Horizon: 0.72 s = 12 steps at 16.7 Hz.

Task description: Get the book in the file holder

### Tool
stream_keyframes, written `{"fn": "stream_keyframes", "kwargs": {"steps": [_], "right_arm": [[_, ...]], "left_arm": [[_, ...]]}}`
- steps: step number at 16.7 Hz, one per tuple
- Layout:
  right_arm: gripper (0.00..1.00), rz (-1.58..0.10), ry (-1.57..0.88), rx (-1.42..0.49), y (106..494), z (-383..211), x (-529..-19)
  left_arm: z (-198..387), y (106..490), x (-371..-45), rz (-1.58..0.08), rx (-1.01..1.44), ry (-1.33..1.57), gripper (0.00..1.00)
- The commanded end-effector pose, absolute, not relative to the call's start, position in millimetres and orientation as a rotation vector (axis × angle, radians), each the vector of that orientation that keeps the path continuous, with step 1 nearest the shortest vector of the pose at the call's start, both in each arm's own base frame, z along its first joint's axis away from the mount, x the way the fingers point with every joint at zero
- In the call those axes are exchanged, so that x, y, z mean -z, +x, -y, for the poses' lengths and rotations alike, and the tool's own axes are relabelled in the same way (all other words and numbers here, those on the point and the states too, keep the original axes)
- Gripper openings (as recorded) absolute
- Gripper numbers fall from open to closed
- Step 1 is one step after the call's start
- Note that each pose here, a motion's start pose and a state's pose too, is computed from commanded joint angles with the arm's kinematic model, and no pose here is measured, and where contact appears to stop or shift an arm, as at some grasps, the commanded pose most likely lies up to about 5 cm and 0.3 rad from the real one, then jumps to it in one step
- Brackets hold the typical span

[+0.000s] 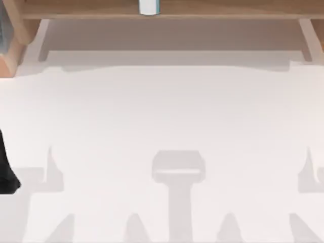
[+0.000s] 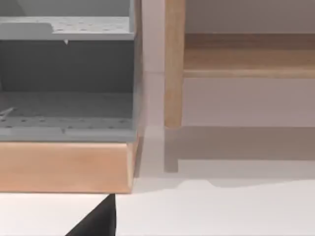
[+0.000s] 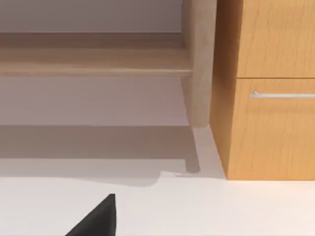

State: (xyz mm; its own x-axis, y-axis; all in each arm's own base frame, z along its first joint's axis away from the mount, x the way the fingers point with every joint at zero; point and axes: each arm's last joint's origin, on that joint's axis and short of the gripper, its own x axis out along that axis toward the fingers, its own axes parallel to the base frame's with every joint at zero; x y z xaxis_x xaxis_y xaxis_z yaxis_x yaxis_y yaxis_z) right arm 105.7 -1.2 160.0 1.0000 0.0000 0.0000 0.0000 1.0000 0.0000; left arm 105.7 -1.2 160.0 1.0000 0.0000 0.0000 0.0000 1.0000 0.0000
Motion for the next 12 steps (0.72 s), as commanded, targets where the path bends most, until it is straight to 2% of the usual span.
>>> {"fn": "stream_keyframes", "kwargs": {"steps": [3,5,9,12], "right_arm": [[1.0,0.0,0.0,0.0,106,1,-160],[1.0,0.0,0.0,0.0,106,1,-160],[1.0,0.0,0.0,0.0,106,1,-160],[1.0,0.0,0.0,0.0,106,1,-160]], "left_arm": [[1,106,-163,0.004,0.0,0.0,1.0],[3,106,-178,0.026,0.002,-0.001,1.0],[10,119,-233,0.089,0.006,-0.013,1.0],[24,152,-280,0.103,0.009,-0.026,1.0]]}}
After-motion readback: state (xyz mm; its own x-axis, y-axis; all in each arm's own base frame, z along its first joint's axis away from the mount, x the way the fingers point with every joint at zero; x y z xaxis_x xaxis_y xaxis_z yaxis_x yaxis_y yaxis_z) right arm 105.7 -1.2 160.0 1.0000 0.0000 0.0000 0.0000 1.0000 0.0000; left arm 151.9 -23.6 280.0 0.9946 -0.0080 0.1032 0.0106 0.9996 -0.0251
